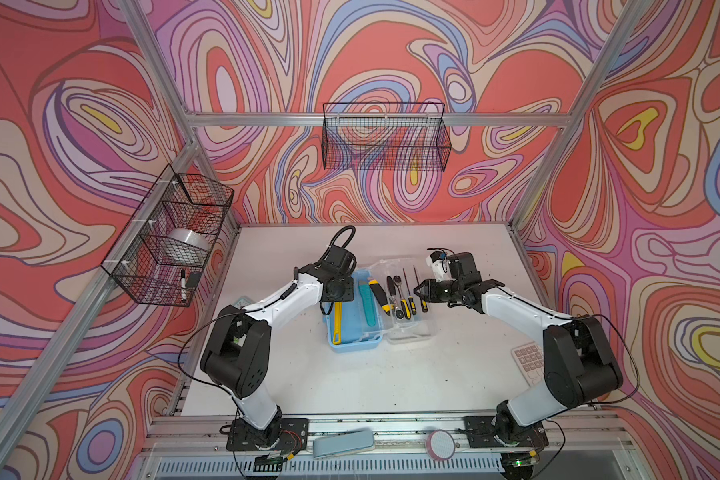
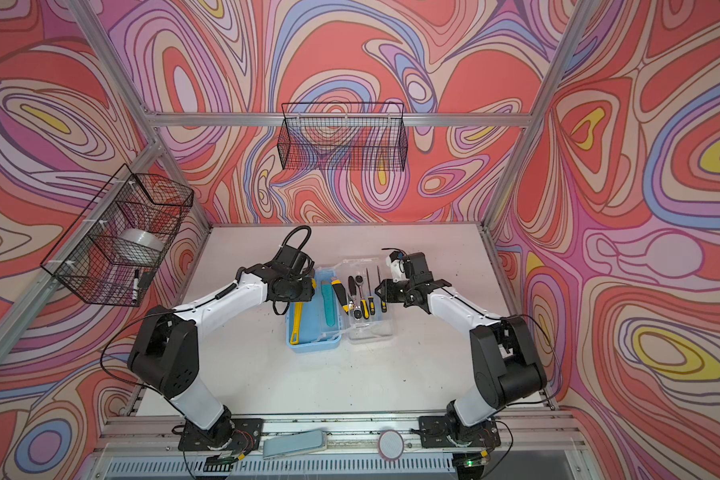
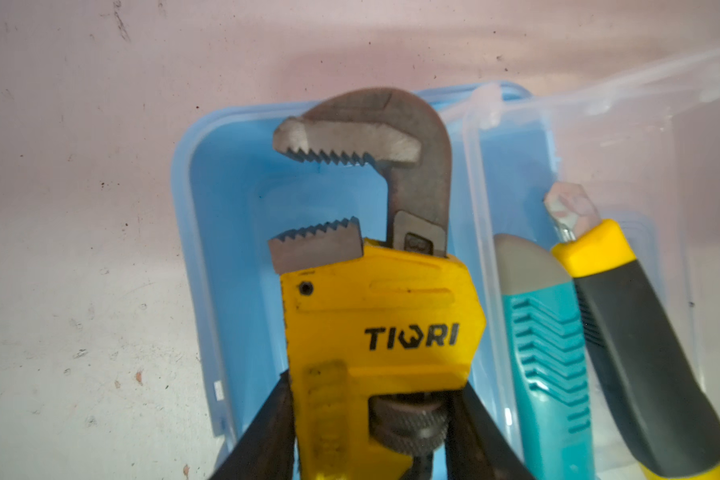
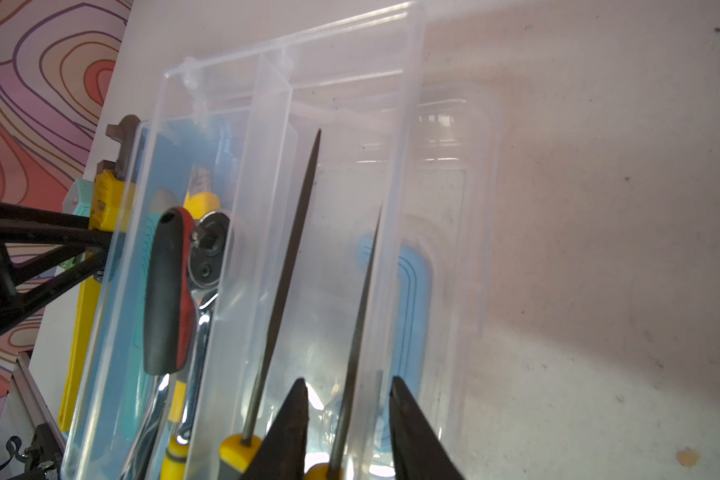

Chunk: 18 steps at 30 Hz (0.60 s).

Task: Pack the tool kit
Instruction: 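Hold the wrench inside the box with the left gripper, then lower the yellow pipe wrench to the box bottom and open the left gripper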

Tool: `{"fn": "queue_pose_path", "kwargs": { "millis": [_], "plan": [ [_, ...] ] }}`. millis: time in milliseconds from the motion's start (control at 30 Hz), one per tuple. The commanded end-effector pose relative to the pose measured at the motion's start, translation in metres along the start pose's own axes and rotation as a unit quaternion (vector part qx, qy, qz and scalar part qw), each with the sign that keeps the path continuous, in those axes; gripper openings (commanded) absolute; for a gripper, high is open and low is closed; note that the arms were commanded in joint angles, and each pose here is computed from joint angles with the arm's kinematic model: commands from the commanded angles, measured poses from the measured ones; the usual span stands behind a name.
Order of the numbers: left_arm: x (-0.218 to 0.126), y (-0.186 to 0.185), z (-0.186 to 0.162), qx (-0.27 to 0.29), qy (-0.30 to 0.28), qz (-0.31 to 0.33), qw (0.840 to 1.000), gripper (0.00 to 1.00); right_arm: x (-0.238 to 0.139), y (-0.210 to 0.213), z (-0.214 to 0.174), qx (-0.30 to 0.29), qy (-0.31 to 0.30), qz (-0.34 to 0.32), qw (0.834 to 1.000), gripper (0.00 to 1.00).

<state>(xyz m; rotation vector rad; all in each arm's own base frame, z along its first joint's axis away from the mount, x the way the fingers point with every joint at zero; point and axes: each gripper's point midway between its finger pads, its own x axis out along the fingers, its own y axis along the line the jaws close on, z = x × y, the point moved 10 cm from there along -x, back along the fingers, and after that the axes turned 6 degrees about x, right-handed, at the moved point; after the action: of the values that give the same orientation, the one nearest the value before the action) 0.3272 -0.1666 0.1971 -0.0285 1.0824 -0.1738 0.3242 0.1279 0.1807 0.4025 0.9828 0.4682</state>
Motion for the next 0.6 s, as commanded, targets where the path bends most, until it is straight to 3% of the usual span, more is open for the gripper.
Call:
{"fn": "queue_pose_path", "kwargs": {
  "millis": [0,200,400,567],
  "plan": [
    [-0.021,-0.008,0.014,0.019,-0.025,-0.018,0.999,0.06,0.01,-0.013,-0.015,0.013,0.04,-0.045,0.998,0.32],
    [-0.01,-0.009,0.009,0.011,-0.004,-0.031,0.999,0.06,0.01,-0.014,-0.015,0.012,0.043,-0.048,0.998,0.32],
    [-0.022,-0.008,0.014,0.012,-0.007,-0.029,0.999,0.06,0.01,-0.014,-0.015,0.012,0.043,-0.049,0.998,0.32],
    [-0.023,-0.01,0.013,0.017,0.029,-0.04,0.999,0.06,0.011,-0.014,-0.014,0.011,0.042,-0.046,0.998,0.32]
  ]
}}
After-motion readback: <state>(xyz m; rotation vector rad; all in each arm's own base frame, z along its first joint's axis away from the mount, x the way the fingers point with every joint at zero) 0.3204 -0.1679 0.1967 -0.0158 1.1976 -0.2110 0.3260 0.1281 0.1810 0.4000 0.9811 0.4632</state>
